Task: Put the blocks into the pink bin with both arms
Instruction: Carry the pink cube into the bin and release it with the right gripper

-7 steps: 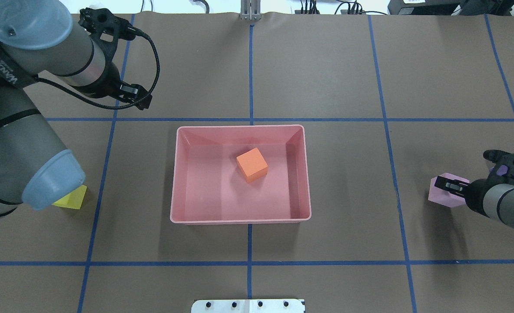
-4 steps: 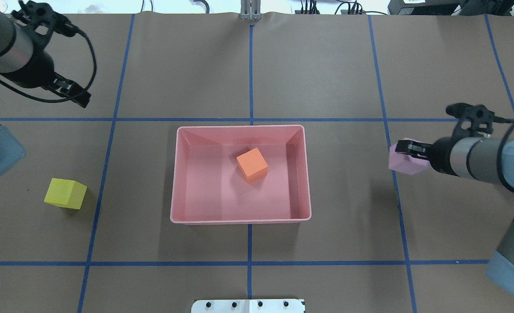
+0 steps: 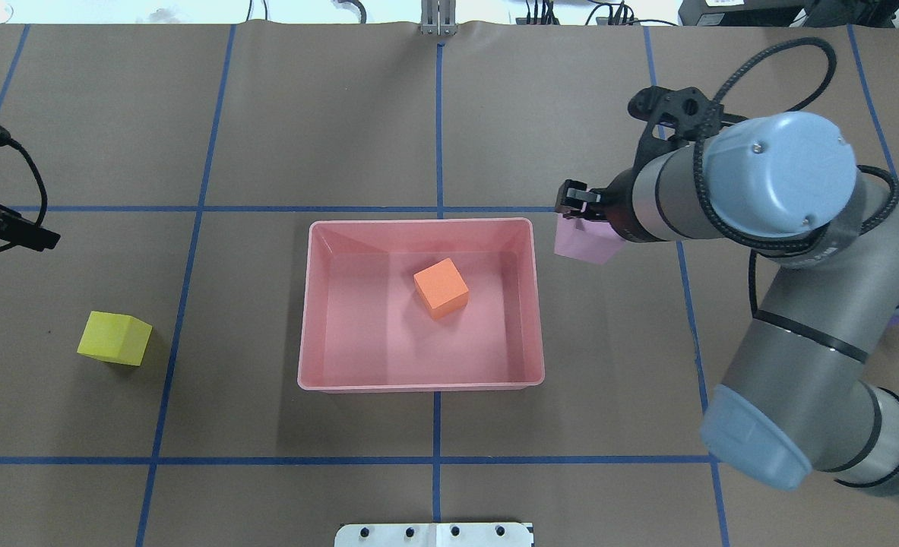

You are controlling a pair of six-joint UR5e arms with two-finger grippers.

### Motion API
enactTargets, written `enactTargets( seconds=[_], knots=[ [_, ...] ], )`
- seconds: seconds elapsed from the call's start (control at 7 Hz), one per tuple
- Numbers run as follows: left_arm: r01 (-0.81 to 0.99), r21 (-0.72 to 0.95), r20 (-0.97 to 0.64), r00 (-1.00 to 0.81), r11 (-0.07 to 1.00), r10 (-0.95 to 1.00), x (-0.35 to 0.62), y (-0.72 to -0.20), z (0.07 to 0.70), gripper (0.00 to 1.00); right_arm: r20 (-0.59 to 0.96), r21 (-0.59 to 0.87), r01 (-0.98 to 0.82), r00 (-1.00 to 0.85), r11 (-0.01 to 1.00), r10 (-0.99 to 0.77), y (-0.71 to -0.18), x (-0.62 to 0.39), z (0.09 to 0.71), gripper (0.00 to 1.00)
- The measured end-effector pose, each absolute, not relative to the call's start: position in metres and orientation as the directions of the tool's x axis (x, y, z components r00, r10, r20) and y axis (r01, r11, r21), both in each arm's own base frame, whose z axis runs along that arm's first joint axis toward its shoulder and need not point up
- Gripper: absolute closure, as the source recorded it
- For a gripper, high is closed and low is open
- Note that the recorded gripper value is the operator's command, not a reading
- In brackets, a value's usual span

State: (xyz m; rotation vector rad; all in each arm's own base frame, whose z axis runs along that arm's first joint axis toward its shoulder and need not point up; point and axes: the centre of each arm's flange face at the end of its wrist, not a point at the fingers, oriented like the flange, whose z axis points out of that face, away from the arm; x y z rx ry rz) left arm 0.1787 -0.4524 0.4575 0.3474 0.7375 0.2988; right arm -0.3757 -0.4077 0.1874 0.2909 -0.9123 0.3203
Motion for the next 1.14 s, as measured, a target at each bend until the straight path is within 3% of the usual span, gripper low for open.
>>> enactTargets(
  seconds=[0.14,0.29,0.86,1.14],
  knots=[
    [-0.077,0.369,-0.639,0.702,0.926,0.314,0.18,-0.445,0.469,0.0,0.809,0.138,-0.368,0.577,0.919,0.109,-0.389,-0.401,0.166,0.8],
    [-0.035,0.357,-0.669,0.688,0.933,0.282,0.184,-0.441,0.484,0.0,0.805,0.176,-0.352,0.589,0.919,0.071,-0.367,-0.431,0.154,0.02],
    [0.034,0.287,-0.74,0.642,0.957,0.199,0.217,-0.423,0.513,0.0,0.753,0.23,-0.313,0.658,0.921,0.035,-0.331,-0.472,0.143,0.0],
    [0.054,0.244,-0.752,0.641,0.968,0.154,0.226,-0.407,0.518,0.0,0.732,0.254,-0.29,0.681,0.923,0.012,-0.347,-0.443,0.139,0.0]
  ],
)
